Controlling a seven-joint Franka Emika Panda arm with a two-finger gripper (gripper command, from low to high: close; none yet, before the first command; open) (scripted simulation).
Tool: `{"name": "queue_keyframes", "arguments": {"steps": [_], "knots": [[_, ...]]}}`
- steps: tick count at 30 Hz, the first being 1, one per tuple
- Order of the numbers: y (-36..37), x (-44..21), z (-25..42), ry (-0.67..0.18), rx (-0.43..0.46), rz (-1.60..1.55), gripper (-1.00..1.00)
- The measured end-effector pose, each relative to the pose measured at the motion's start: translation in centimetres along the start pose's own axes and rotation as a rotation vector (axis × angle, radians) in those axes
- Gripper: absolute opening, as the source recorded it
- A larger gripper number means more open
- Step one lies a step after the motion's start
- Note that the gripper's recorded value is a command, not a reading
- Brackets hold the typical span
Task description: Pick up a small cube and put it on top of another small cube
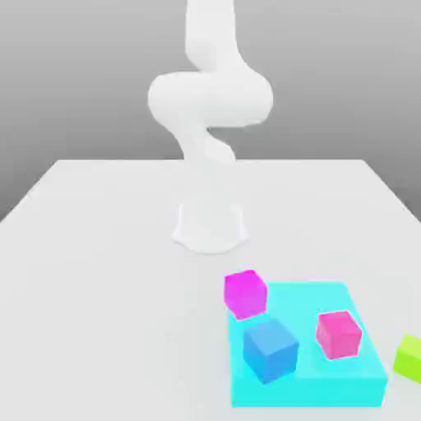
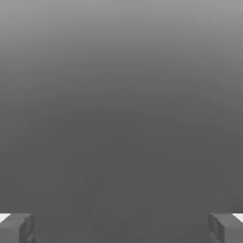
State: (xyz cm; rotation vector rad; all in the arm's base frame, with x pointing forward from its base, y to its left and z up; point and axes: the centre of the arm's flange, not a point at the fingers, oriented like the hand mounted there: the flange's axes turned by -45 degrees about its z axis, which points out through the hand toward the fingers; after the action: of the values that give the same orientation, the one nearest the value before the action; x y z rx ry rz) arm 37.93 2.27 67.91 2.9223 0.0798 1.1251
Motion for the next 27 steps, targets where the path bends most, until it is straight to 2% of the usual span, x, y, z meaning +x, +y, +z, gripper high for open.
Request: {"name": "queue_keyframes", "arguments": {"steps": [6,13,18,27], "knots": [[-6.3,-1.0,10.9,-0.153,0.040,-0.170,0.00],[-14.3,-5.9,22.0,-0.319,0.109,-0.374,0.00],[-20.7,-11.9,28.4,-0.432,0.177,-0.531,0.00],[-29.5,-26.4,36.8,-0.633,0.316,-0.785,0.00]]}}
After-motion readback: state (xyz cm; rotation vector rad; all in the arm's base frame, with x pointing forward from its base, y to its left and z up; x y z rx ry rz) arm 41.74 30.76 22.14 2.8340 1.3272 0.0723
